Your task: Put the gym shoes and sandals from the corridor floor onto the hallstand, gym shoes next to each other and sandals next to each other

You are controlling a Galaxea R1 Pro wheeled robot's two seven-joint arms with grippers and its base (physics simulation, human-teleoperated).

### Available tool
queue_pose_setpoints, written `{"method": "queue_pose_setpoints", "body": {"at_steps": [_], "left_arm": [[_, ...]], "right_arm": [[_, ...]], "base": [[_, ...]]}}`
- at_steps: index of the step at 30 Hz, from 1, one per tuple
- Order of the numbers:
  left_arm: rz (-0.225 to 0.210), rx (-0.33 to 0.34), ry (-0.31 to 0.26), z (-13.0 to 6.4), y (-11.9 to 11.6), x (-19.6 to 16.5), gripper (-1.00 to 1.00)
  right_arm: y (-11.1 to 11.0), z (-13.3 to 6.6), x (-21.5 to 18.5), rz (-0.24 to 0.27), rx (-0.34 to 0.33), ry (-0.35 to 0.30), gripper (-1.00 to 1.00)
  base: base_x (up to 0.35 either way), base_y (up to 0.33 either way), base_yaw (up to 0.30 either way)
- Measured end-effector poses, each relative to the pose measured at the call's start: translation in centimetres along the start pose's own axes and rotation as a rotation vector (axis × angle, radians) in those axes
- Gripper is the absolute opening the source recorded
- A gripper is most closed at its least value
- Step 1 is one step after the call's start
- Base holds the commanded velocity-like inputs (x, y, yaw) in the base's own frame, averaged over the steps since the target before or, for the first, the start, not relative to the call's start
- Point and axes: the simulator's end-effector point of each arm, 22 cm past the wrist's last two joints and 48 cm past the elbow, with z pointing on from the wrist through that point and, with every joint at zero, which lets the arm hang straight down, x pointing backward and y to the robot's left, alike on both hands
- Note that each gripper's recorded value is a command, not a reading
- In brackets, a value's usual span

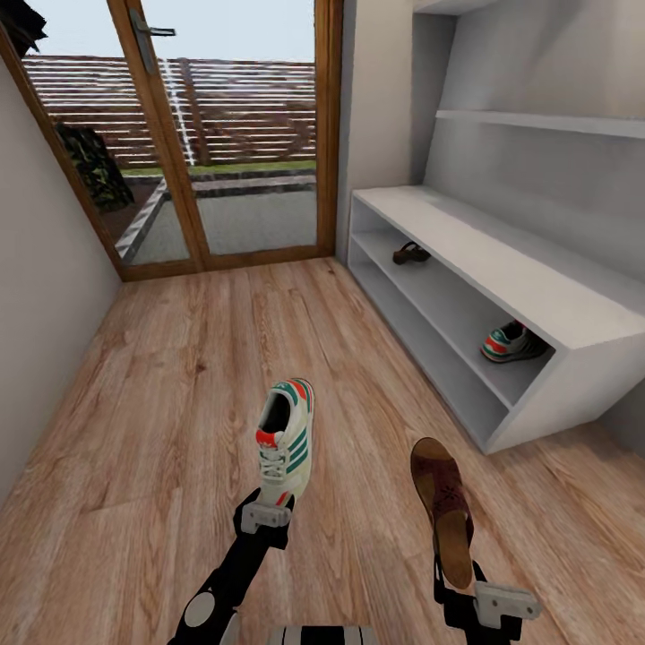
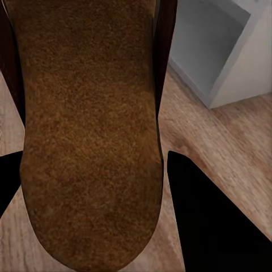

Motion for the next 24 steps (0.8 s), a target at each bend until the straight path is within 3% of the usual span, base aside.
{"method": "queue_pose_setpoints", "body": {"at_steps": [5, 8, 12, 15, 24], "left_arm": [[-0.001, 0.0, 0.0, 0.0, 0.0, 0.0, -1.0], [0.0, -0.001, 0.0, 0.0, 0.1, 0.0, -1.0], [0.001, -0.001, -0.001, 0.0, 0.1, 0.0, -1.0], [0.002, -0.003, 0.0, -0.1, 0.3, 0.0, -1.0], [0.003, -0.003, 0.0, -0.1, 0.4, 0.0, -1.0]], "right_arm": [[-0.3, 0.5, 0.8, -0.01, 0.014, 0.013, -1.0], [0.5, 3.0, -1.9, -0.039, 0.003, -0.062, -1.0], [1.0, 4.6, -3.7, -0.132, 0.005, -0.123, -1.0], [0.2, 5.3, -5.6, -0.235, 0.073, -0.191, -1.0], [0.7, 5.2, -6.2, -0.265, 0.085, -0.227, -1.0]], "base": [[0.001, 0.0, 0.0], [0.0, 0.0, 0.0], [0.0, 0.0, 0.0], [0.0, 0.0, 0.0], [0.0, 0.0, 0.0]]}}
